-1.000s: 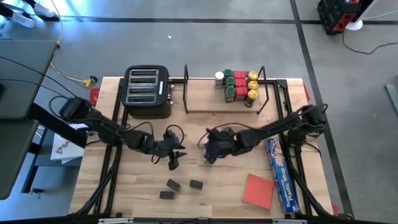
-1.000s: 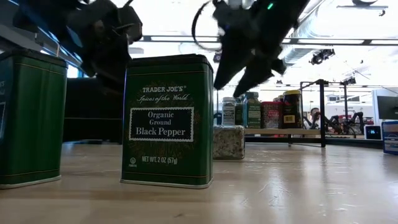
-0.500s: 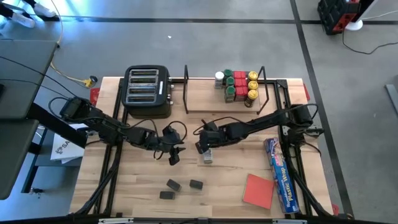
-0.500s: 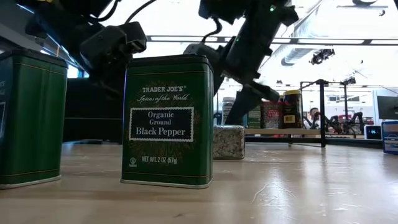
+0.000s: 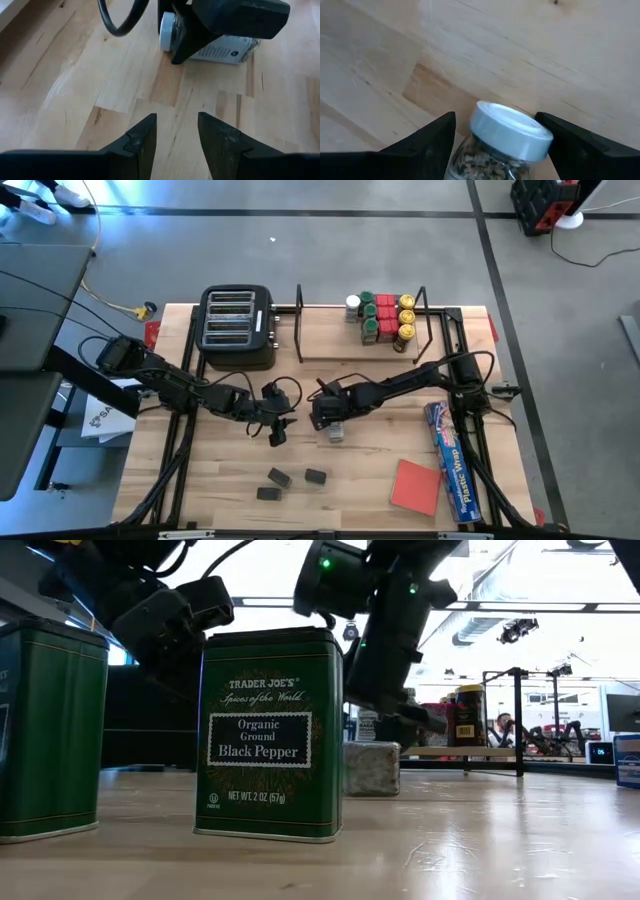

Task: Shelf spices
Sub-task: Put the white seasoning bottle on the shelf aligned with the other white seasoning bottle

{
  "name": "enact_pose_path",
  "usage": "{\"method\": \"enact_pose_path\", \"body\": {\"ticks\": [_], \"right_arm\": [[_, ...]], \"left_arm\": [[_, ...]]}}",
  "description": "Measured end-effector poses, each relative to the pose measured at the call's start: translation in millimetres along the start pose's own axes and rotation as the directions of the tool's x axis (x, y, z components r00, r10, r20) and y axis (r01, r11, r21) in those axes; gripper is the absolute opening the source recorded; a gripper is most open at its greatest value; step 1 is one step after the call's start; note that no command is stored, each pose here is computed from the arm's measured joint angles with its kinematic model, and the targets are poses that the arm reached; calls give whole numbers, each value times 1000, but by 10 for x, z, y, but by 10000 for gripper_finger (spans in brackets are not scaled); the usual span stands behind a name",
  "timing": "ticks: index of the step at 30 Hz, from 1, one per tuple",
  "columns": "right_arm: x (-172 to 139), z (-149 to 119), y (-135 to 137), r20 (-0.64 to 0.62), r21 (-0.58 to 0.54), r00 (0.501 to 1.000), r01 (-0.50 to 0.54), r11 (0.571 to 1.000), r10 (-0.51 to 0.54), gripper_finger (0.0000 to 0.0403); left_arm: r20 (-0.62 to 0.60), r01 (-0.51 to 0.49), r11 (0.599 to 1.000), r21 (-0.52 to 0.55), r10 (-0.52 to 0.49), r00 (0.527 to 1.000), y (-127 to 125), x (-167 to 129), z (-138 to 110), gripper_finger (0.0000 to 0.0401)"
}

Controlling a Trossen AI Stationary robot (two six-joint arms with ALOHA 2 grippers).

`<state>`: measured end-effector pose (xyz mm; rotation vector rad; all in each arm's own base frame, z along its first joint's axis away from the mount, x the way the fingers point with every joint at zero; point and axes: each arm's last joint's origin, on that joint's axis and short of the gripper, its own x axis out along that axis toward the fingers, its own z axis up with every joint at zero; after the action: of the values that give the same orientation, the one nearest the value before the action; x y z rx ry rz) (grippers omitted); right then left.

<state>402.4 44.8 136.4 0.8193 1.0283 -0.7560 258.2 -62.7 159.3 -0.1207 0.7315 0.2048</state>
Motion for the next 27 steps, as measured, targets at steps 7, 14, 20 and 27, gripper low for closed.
{"method": "enact_pose_path", "body": {"ticks": [7,14,20,27], "right_arm": [[8,-23,-4,35,-21,999,27,999,-26,221],[-90,-112,32,160,-69,985,72,995,-60,197],[-445,-73,69,544,-52,831,174,983,-118,197],[-243,-306,-135,832,96,520,209,973,-194,197]], "left_arm": [[4,-10,1000,9,10,1000,3,0,1,137],[3,-12,1000,10,12,1000,4,0,0,137],[3,-13,1000,10,13,1000,4,0,0,137],[10,-28,1000,9,28,1000,8,0,2,137]]}}
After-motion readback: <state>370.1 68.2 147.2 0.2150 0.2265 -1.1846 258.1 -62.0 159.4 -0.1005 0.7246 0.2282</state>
